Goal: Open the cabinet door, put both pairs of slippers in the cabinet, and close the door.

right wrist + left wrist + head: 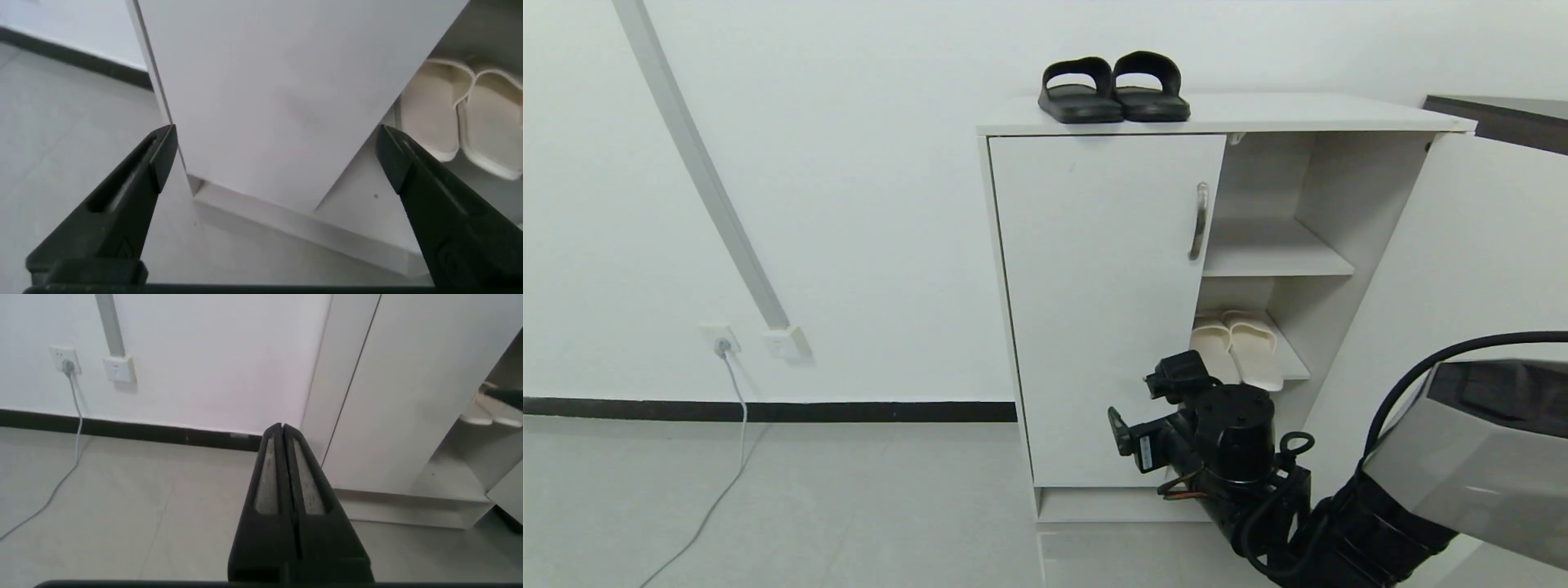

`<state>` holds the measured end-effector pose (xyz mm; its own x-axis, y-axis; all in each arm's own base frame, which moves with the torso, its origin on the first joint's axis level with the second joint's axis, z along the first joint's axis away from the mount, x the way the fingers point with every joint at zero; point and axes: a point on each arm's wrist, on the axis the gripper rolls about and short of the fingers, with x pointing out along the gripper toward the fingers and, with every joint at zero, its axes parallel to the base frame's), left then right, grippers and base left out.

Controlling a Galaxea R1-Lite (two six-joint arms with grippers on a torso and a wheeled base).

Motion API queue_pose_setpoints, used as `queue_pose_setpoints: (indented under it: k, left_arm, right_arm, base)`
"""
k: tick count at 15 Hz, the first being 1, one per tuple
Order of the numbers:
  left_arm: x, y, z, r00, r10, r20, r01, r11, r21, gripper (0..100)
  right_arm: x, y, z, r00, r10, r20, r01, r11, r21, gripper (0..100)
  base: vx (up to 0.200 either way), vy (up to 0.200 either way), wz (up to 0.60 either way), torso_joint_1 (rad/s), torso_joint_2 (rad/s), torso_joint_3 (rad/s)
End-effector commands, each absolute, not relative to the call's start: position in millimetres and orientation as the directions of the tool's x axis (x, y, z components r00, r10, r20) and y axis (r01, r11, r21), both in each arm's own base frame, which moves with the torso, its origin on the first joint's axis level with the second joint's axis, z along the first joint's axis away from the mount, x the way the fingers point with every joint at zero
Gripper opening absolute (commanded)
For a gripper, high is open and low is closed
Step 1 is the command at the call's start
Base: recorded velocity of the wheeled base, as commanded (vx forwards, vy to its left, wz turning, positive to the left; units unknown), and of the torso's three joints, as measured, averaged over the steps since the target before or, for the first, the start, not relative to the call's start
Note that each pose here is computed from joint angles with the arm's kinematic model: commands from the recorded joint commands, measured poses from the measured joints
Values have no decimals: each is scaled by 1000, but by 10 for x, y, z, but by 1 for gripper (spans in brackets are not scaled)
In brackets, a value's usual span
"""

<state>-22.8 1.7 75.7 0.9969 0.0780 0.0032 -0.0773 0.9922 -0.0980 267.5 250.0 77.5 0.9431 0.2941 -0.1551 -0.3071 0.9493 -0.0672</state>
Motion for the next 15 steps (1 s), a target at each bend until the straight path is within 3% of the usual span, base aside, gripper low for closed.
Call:
queue_pose_setpoints:
  k: [1, 15]
  left_arm:
    - [-229, 17, 760, 997, 80, 5, -79, 992, -98, 0]
    - [-229, 18, 760, 997, 81, 5, -80, 992, -98, 0]
  right_arm:
    - [2668, 2508, 766, 942, 297, -155, -310, 948, -67, 100]
    - [2652, 2515, 751, 940, 300, -160, -314, 947, -70, 100]
  base:
    - [0, 0, 0, 41, -408, -330]
    - [0, 0, 0, 125, -462, -334]
